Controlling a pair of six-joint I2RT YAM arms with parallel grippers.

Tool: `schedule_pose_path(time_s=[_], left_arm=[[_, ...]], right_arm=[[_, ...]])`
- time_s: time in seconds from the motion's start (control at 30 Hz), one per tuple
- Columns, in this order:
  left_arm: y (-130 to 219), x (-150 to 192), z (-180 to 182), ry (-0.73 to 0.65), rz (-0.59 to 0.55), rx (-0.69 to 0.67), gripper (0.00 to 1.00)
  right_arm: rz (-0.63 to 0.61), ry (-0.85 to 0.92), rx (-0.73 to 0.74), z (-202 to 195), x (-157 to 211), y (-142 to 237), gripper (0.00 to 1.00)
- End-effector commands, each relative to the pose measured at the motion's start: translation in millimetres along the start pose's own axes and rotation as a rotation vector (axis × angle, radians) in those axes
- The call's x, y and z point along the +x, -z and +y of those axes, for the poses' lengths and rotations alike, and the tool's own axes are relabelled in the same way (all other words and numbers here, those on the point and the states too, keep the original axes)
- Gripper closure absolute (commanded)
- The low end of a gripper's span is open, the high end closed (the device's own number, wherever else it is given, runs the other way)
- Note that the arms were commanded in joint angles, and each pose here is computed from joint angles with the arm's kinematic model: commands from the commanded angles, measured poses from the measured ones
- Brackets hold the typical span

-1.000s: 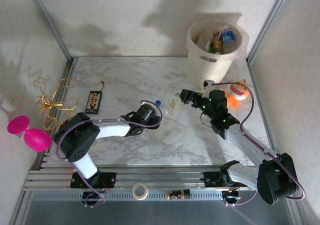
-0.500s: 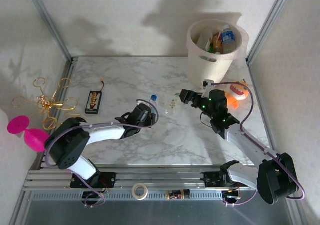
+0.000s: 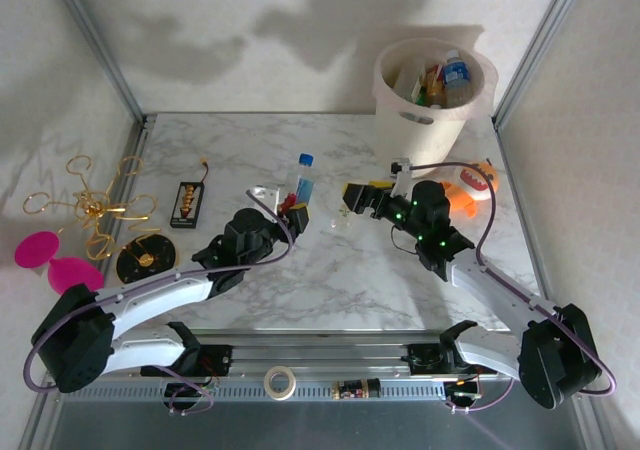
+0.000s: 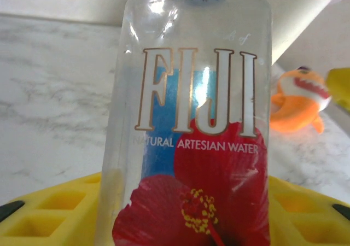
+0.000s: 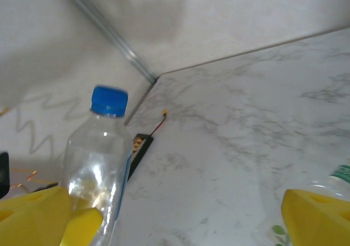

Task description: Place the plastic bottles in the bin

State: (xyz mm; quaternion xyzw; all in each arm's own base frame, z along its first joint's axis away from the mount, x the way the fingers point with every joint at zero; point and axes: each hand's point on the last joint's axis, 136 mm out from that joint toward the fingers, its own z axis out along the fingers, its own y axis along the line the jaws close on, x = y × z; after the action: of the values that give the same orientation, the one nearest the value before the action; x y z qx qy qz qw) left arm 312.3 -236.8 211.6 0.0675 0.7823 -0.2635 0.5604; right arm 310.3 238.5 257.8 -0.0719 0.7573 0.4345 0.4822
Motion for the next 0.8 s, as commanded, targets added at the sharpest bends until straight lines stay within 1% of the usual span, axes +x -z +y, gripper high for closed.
schedule_pose_path(time_s=[0.0,0.17,0.37,0.67,0.77], left_arm=[[9.7,-19.2,-23.6,-0.016,-0.078,0.117,0.52],[12.8,-24.2,-32.2,-0.011,-0.104,0.152,0.53],[10.6,-16.3,-42.8,-0.021,-0.092,0.171,0.53],[10.2,-7.5,-44.5,-0.035,-0.078,0.16,0.53],[11.3,-5.5,-44.8,-0.039,-0.076,0.158,0.52]], right_arm=[[-0.032,0.055,-0.129,40.5,-16.7,-6.2,0.01],[-0.008,0.041,-0.236,66.7,-9.4,-17.7,0.01],[0.025,0.017,-0.317,85.4,1.0,-32.2,0.01],[0.08,-0.019,-0.36,93.9,14.2,-50.7,0.09],[0.087,-0.033,-0.35,90.6,16.8,-54.6,0.16]])
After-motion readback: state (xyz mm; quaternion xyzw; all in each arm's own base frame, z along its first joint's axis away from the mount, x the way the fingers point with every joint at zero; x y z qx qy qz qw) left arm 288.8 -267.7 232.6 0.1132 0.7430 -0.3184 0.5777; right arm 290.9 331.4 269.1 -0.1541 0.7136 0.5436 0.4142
